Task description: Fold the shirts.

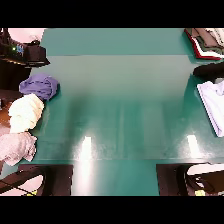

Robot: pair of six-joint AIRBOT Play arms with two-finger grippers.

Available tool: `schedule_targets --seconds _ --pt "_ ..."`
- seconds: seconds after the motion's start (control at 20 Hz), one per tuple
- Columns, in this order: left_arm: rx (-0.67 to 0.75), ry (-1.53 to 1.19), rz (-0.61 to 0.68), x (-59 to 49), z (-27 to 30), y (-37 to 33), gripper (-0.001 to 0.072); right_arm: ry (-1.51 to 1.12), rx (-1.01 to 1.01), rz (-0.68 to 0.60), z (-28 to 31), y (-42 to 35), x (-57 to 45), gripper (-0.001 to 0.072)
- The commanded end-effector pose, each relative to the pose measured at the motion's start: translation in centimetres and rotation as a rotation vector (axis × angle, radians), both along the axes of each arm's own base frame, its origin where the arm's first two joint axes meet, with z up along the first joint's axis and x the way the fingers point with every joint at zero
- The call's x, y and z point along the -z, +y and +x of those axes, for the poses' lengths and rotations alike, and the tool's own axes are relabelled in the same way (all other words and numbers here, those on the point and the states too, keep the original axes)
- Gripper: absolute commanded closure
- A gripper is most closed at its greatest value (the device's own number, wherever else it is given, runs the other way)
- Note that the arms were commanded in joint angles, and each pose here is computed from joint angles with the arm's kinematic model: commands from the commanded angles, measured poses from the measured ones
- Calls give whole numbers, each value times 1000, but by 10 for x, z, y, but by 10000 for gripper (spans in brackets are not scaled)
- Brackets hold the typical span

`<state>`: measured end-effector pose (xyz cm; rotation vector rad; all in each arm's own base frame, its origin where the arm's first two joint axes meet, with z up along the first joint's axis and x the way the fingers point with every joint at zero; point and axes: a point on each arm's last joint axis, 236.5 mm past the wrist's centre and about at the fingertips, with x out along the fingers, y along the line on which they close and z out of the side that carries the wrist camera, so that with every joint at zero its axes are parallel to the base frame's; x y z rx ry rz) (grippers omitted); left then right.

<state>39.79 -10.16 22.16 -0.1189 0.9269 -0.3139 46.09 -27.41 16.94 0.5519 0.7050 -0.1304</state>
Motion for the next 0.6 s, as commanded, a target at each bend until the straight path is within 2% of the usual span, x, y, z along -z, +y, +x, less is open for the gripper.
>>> schedule_targets --seconds 0.0,0.3,0.55 --pt "2 -4 -4 -1 0 -1 684 -64 18 -40 -10 -2 -34 694" --pt "9 -7 3 -1 0 -1 684 -35 12 -49 -38 17 -59 694" --pt "45 -20 28 -1 0 -1 684 318 172 -34 -106 1 -13 692"
